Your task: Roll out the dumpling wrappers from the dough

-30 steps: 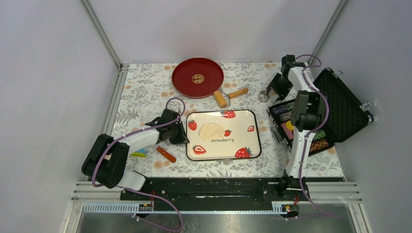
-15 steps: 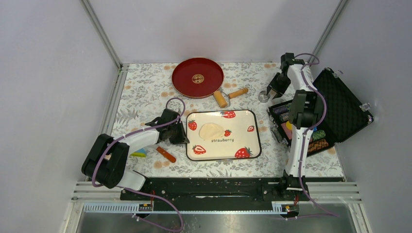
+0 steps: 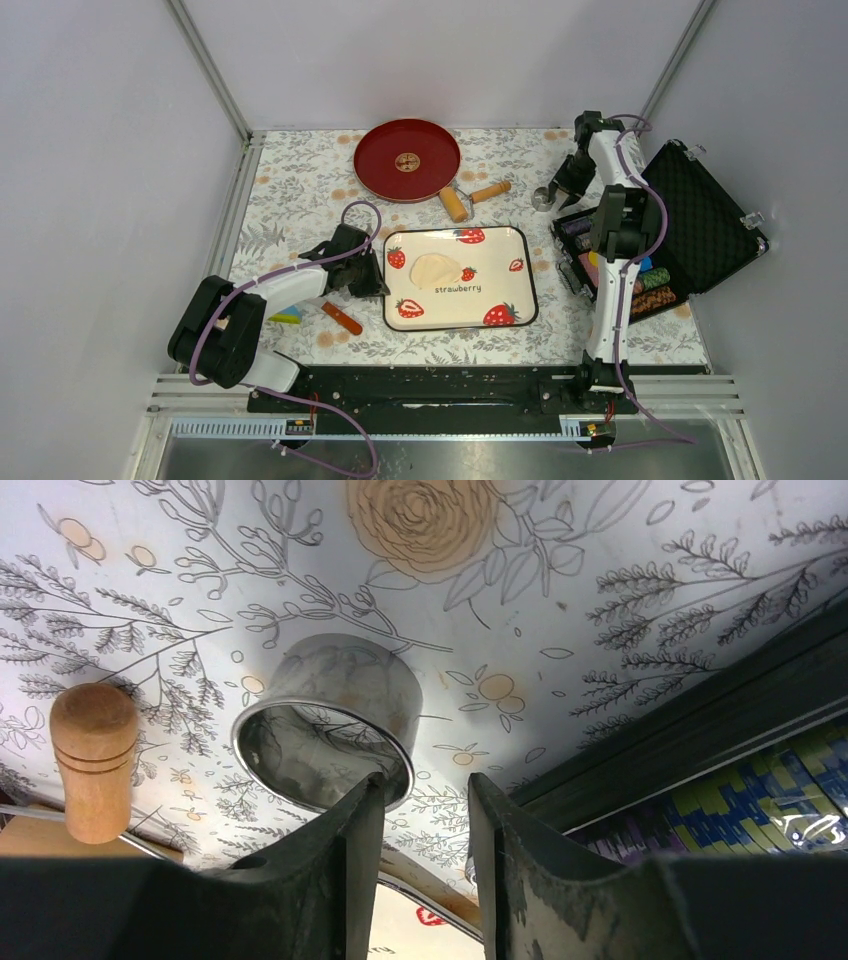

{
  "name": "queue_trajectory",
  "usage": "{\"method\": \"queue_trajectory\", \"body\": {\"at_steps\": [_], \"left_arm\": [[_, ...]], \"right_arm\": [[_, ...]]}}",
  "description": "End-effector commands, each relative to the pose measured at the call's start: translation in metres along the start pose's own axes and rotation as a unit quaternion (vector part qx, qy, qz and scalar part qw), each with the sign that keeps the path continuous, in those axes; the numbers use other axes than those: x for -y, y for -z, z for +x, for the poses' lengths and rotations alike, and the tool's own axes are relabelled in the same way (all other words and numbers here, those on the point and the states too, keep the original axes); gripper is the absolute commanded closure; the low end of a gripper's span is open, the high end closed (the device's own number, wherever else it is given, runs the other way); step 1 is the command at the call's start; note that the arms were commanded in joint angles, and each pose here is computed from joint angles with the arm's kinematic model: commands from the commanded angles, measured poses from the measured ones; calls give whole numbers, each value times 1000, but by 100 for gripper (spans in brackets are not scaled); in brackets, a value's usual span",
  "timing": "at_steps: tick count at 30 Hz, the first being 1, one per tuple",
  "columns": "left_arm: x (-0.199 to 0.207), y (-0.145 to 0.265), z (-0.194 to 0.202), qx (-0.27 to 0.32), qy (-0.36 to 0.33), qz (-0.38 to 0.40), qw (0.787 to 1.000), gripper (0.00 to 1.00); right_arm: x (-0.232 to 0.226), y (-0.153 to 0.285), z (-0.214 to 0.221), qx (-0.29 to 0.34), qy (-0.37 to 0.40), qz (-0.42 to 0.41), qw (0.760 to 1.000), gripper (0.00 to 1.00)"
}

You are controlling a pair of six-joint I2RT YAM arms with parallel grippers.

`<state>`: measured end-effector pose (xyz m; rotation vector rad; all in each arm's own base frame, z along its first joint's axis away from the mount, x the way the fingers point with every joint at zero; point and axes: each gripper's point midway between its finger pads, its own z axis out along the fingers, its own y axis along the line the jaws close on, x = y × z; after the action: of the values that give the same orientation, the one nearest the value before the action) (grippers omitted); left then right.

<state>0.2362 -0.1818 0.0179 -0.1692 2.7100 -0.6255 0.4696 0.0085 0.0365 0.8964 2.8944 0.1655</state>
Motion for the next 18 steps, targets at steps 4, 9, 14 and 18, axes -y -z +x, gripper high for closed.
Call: {"method": "queue_trajectory", "body": {"at_steps": [4, 9, 14, 18], "left_arm": [[-25, -3, 20, -32, -14, -48, 998, 100], [-25, -3, 20, -33, -13, -48, 998, 100], [-25, -3, 20, -32, -13, -47, 998, 100], [-25, -3, 20, -32, -14, -47, 998, 100]], "right_arm": [[-12, 10, 11, -27, 36, 3, 999, 69], [-12, 9, 14, -35, 40, -1, 999, 77], [-12, 9, 17, -44, 46, -4, 998, 77], [-12, 9, 21, -53, 53, -9, 997, 93]]}}
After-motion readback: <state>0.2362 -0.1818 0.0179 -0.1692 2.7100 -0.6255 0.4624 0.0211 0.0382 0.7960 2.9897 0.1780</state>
